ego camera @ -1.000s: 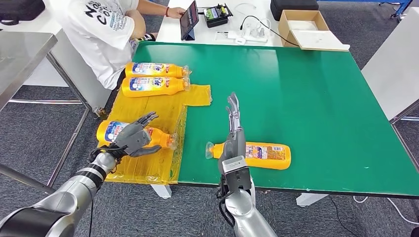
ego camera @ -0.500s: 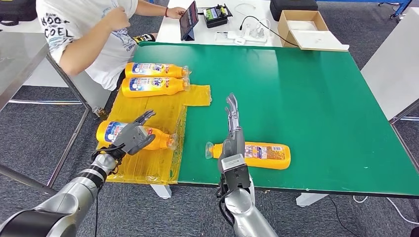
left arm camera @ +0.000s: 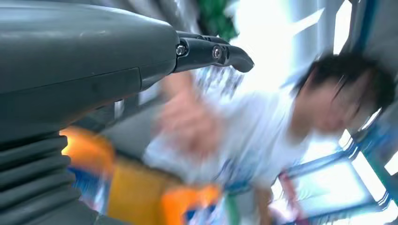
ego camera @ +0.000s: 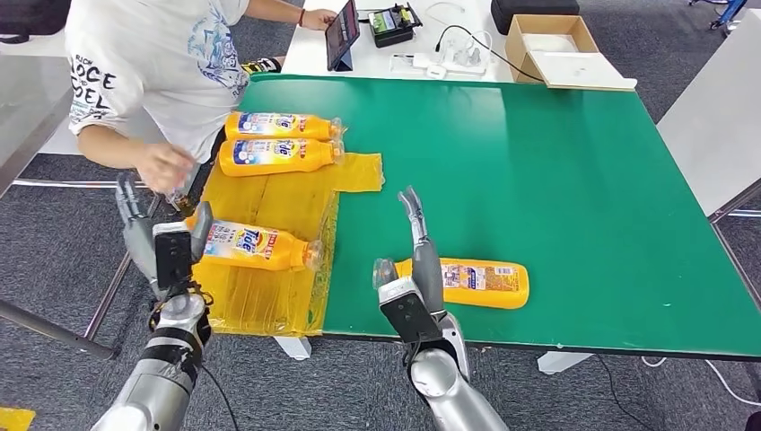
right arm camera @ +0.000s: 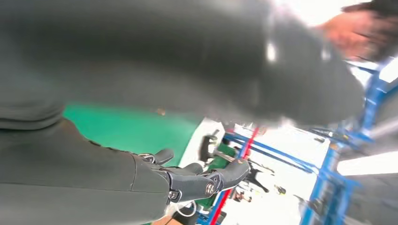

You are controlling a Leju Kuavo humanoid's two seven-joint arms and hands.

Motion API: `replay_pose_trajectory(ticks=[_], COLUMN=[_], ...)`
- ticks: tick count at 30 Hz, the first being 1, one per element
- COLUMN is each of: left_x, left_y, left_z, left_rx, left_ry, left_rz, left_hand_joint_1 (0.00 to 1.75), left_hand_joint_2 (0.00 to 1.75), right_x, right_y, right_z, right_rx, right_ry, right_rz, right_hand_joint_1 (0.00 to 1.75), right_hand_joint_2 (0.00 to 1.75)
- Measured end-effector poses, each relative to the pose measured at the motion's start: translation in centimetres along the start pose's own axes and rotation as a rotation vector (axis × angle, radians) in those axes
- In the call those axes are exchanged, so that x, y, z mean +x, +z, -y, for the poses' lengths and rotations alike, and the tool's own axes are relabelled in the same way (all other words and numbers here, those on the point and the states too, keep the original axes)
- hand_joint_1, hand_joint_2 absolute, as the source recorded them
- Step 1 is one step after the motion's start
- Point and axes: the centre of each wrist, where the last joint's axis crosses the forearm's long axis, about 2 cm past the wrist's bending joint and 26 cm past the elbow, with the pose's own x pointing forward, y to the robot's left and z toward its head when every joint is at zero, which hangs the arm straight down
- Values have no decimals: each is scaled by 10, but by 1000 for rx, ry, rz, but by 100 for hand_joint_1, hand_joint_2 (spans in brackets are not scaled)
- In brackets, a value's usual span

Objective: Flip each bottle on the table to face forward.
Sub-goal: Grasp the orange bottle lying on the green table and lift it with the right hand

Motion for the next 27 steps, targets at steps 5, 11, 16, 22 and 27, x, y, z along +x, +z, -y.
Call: replay_pose_trajectory(ticks=[5, 11, 16, 22, 27], left_x=[15, 30, 38, 40, 38], left_y=[10, 39, 54, 57, 61], left_z=[-1, 5, 6, 9, 11], left_rx=[-45, -211, -287, -319, -339], left_ry=[310, 499, 485, 437, 426], left_rz=[-50, -48, -13, 6, 0], left_hand_joint_1=[0, 0, 0, 0, 0], left_hand_joint_2=[175, 175, 175, 175, 175], right_x=[-26, -56, -76, -89, -99], right_y=[16, 36, 49, 48, 46], right_z=[22, 64, 99, 125, 135], right_rx=[127, 304, 444, 538, 593], right_ry=[201, 431, 525, 595, 643], right_rz=[-122, -270, -361, -415, -458], right_hand_joint_1=[0, 0, 0, 0, 0], right_hand_joint_2=[175, 175, 175, 175, 175])
